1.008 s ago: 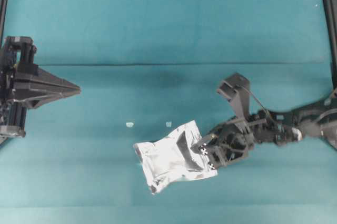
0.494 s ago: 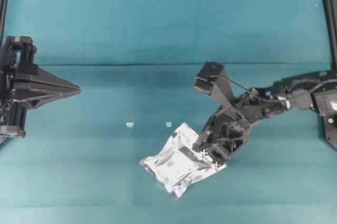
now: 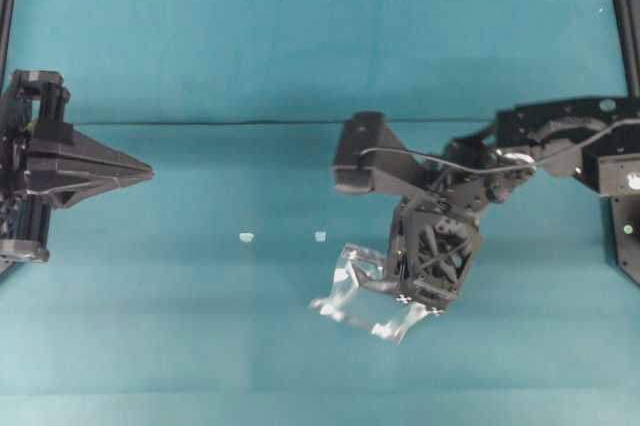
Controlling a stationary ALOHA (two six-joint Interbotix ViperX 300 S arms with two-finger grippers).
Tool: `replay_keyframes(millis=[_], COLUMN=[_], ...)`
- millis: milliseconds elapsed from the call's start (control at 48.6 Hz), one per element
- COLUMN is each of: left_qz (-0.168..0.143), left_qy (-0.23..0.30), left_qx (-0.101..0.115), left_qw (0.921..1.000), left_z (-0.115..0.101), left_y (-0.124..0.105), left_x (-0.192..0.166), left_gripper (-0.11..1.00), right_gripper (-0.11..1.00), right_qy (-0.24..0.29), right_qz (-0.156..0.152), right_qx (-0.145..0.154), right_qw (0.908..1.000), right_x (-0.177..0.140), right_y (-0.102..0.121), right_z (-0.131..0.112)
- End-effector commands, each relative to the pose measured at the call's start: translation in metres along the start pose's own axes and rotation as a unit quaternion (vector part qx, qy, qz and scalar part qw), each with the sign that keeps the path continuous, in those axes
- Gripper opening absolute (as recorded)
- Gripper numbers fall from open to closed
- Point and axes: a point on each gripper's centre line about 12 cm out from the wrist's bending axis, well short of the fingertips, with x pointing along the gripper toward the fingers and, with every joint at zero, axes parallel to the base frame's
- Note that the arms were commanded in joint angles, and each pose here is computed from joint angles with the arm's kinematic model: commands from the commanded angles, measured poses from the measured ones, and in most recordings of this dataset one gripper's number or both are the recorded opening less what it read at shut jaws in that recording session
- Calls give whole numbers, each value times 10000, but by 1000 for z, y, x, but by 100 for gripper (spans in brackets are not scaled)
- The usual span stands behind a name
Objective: Hand over the silver zip bag and make it stand upright.
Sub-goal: 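Raise the bag with the right gripper and swing it upright toward center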
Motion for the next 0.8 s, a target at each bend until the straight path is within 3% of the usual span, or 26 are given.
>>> replay_keyframes(millis=[0,206,391,638,782], left_qz=[-2,-2,-2,-3,-3], left_qy=[-61,-69,-61,-38,-15], left_qx=[15,8,0,-16,-16], left_qw=[10000,10000,10000,10000,10000], left_z=[4,5,4,2,0], left_y=[0,0,0,0,0], left_x=[1,1,1,1,1], left_gripper=[-1,-1,-1,-1,-1], right_gripper=[3,3,3,3,3], right_qy=[-1,375,339,222,73], right_qz=[-224,-905,-1696,-2011,-2019], right_qx=[-252,-806,-1309,-1471,-1540], right_qw=[9994,9919,9762,9682,9672], right_x=[-17,-21,-26,-25,-19], right_y=[4,1,-3,-9,-9], right_z=[15,36,56,66,72])
